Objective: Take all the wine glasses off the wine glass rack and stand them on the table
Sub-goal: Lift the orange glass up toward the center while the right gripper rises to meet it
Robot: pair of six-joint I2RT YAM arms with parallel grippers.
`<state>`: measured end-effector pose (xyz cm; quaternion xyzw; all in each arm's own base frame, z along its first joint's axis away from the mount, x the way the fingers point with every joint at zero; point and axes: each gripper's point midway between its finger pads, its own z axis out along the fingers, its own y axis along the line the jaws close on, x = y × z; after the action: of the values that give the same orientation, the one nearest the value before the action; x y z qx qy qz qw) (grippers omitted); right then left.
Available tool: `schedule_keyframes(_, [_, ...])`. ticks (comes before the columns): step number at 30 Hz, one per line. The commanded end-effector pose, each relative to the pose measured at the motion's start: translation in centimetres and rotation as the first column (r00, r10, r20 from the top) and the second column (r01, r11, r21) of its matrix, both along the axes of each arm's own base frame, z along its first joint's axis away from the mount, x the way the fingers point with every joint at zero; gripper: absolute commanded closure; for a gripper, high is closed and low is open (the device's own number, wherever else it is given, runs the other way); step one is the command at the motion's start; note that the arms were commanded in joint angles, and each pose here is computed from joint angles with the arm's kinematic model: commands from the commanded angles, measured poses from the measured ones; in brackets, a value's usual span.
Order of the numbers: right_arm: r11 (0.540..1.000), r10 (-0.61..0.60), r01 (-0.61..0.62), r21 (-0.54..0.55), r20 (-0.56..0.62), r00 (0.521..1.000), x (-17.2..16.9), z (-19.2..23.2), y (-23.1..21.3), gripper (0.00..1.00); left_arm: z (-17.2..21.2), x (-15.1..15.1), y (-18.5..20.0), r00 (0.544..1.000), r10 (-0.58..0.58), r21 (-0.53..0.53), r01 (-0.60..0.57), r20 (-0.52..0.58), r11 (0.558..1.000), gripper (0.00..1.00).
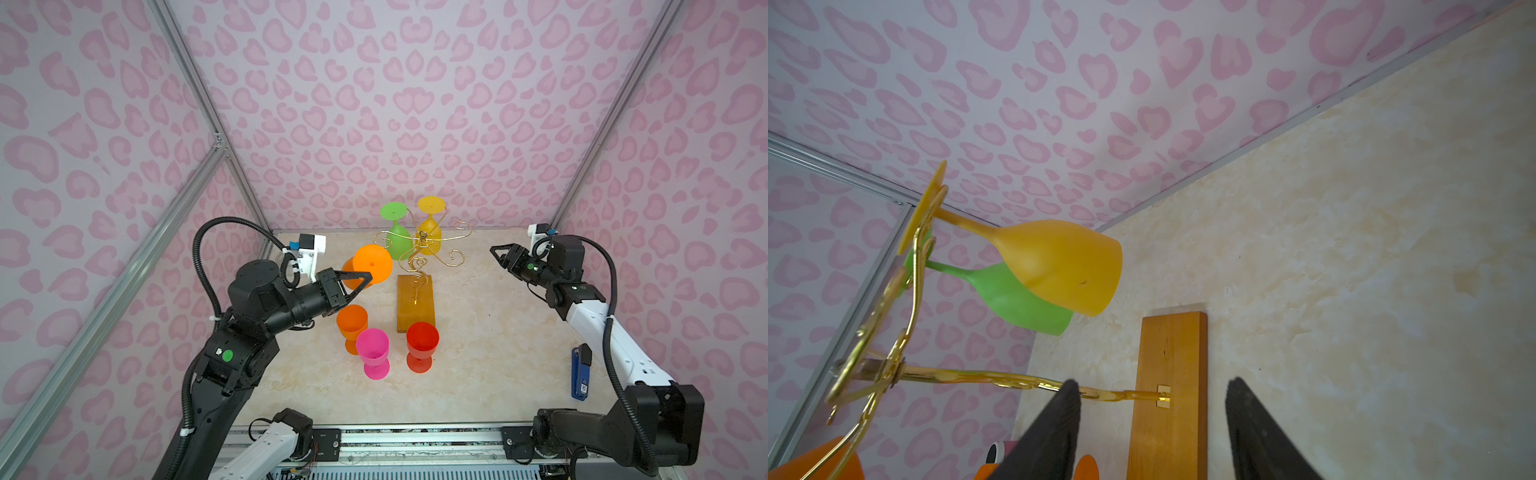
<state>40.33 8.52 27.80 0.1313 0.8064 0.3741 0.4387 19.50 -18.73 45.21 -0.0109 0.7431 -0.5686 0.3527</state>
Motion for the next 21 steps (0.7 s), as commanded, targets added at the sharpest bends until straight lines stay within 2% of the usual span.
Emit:
schedule_keyframes(1, [1.0, -0.001, 0.001, -0.004, 0.084, 0.997, -0.3, 2.7, -0.1, 0.44, 2.5, -1.7, 0.6, 0.992, -0.023, 0.038, 0.018, 0.121, 0.999, 0.98])
schedule_keyframes(6, [1.0, -0.013, 0.011, 0.007, 0.241, 0.971, -1.9, 7.1, -0.2, 0.45, 7.8, -2.2, 0.5, 0.951, -0.021, -0.048, 0.038, 0.31, 0.998, 0.98])
schedule_keyframes(11, [0.995, 0.007, -0.051, 0.08, 0.472, 0.882, -4.1, 12.6, 0.8, 0.45, 11.2, -0.9, -1.9, 0.901, -0.116, -0.17, 0.203, 0.418, 0.964, 0.98])
schedule_keyframes(17, [0.966, 0.059, -0.203, 0.16, 0.629, 0.775, -5.4, 17.1, 3.0, 0.42, 12.5, 1.4, -4.8, 0.861, -0.227, -0.295, 0.387, 0.456, 0.874, 0.98])
schedule_keyframes(21, [0.903, 0.076, -0.349, 0.252, 0.704, 0.706, -5.5, 19.1, 4.0, 0.39, 11.4, 2.9, -6.7, 0.856, -0.301, -0.374, 0.465, 0.419, 0.803, 0.98])
